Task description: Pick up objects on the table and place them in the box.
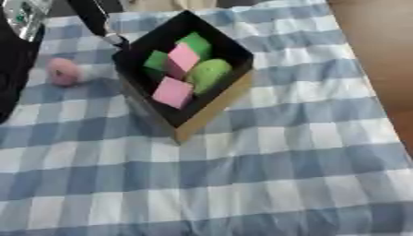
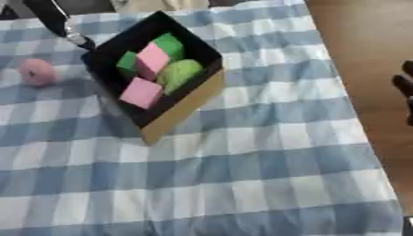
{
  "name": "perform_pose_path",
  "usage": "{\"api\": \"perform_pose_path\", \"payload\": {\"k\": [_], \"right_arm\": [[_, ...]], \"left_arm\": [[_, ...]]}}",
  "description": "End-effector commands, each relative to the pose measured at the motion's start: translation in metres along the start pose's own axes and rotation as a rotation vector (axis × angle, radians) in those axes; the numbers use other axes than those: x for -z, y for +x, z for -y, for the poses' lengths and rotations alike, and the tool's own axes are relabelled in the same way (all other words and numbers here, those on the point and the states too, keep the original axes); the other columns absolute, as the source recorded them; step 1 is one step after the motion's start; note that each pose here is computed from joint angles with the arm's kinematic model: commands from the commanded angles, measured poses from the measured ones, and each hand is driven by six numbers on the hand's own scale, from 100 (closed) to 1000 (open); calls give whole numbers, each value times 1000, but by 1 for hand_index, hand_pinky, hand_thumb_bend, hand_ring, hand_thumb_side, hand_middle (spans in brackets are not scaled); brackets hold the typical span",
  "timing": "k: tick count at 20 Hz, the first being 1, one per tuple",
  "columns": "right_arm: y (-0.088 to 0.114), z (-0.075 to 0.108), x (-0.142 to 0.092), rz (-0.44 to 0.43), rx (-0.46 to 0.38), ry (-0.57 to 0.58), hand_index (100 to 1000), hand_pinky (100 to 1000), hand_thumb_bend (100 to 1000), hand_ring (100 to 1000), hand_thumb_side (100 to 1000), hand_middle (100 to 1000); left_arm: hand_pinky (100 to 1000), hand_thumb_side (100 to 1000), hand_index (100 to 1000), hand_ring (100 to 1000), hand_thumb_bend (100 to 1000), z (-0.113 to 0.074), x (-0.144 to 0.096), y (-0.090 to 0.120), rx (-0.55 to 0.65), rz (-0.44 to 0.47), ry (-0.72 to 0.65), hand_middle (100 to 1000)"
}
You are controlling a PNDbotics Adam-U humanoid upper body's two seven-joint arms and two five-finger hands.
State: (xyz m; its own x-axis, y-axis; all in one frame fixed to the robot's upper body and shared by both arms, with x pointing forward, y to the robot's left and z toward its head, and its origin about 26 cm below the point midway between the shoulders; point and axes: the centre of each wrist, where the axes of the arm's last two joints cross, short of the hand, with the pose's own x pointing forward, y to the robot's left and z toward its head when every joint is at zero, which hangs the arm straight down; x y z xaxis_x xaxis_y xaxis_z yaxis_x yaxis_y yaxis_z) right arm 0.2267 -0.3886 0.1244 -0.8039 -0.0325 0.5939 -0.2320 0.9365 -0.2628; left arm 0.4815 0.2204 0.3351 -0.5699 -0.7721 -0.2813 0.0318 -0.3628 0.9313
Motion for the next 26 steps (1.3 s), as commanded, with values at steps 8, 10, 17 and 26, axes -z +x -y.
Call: {"api": "perform_pose_path", "payload": {"k": [8,10,17,26], "right_arm": [[7,3,3,26,-31,22,1000,991,100,1000,523,433],[6,2,3,26,-30,23,1000,991,100,1000,521,432],[5,1,2,26,-29,21,1000,992,100,1000,523,430],[5,0,2,24,-29,24,1000,993,100,1000,523,428]], "left_arm": [[893,326,885,880,705,34,-23,-44,-50,-123,-84,782],[889,299,883,877,718,41,-21,-46,-61,-123,-102,779],[883,318,882,878,713,65,-16,-51,-93,-176,-153,782],[881,317,880,880,673,85,-18,-60,-106,-266,-179,783]]}}
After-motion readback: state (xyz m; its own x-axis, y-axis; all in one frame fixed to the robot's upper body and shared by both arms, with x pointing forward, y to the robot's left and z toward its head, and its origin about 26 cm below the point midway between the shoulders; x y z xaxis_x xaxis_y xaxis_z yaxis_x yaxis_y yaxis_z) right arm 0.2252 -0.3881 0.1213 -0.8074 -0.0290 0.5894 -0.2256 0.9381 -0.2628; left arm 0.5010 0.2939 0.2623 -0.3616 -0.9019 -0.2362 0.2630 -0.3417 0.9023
